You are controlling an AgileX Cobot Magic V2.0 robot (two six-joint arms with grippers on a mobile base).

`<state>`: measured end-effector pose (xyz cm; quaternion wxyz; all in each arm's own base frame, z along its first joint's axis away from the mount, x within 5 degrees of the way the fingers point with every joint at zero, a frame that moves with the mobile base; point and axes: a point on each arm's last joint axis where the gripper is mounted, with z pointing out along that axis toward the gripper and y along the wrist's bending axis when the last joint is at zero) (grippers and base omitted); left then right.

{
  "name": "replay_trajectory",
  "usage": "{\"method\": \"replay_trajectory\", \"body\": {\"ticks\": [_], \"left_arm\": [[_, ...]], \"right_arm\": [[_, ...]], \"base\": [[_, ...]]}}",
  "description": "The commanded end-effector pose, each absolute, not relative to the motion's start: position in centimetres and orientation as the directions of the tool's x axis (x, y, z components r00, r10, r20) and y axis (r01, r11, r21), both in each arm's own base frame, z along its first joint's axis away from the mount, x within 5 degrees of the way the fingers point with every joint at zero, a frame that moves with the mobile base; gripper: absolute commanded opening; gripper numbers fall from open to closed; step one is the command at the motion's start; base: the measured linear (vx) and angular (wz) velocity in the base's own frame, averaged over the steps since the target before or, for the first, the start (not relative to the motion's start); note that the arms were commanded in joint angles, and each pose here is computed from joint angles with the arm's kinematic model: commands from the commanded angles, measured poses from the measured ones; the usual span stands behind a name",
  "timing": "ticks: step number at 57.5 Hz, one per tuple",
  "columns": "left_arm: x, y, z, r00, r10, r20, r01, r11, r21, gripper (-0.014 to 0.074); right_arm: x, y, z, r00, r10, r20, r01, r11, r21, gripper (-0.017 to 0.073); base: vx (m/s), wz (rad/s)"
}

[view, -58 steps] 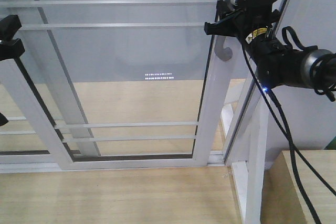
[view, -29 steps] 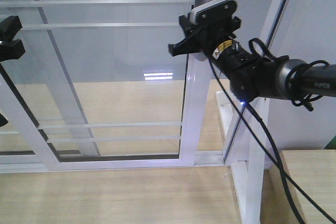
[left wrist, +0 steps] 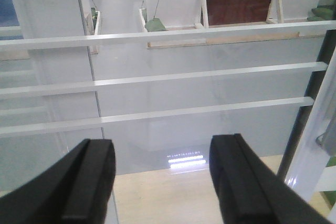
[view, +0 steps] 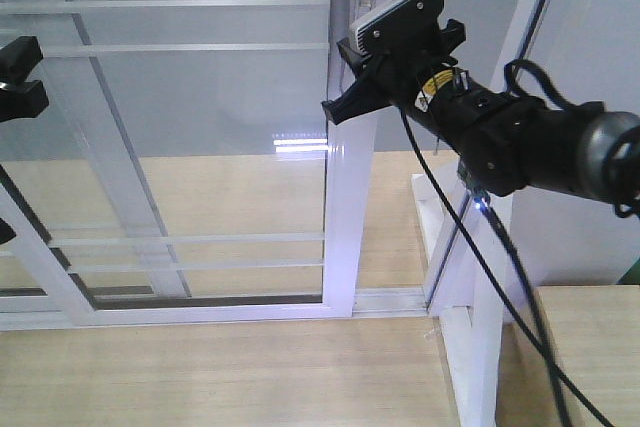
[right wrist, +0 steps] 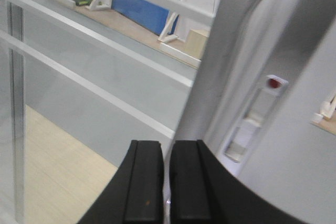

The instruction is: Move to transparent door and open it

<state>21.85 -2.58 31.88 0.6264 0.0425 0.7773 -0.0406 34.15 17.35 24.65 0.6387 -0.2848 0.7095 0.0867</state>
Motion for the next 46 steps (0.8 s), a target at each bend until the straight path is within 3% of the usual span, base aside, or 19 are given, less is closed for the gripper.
{"method": "replay_trajectory", "body": {"ticks": [1,9,28,46], "left_arm": [[21.9,-2.7,34.0,-0.1,0.004,-0.995,0.125,0.992,-0.009,0.0517],[21.8,-2.8,33.9,-0.107,0.005,-0.994,0.129,0.992,-0.008,0.0517],[23.0,-6.4,32.3,-0.152,0.029,-0.988,0.27,0.963,-0.013,0.0513],[25.5,-12.4,30.0,-0.017,-0.036,-0.999,0.453,0.891,-0.039,0.0513]], "right_arm": [[32.1,16.1,29.5,0.116,-0.256,-0.96,-0.476,0.834,-0.28,0.0117],[27.9,14.1,31.0,0.124,-0.24,-0.963,-0.467,0.842,-0.27,-0.0015],[19.2,9.5,28.2,0.057,-0.248,-0.967,-0.459,0.854,-0.246,-0.0006],[17.8,8.4,26.2,-0.026,-0.204,-0.979,-0.425,0.888,-0.174,-0.0006]], "base": [[0.0,0.0],[0.0,0.0],[0.0,0.0],[0.0,0.0]]}}
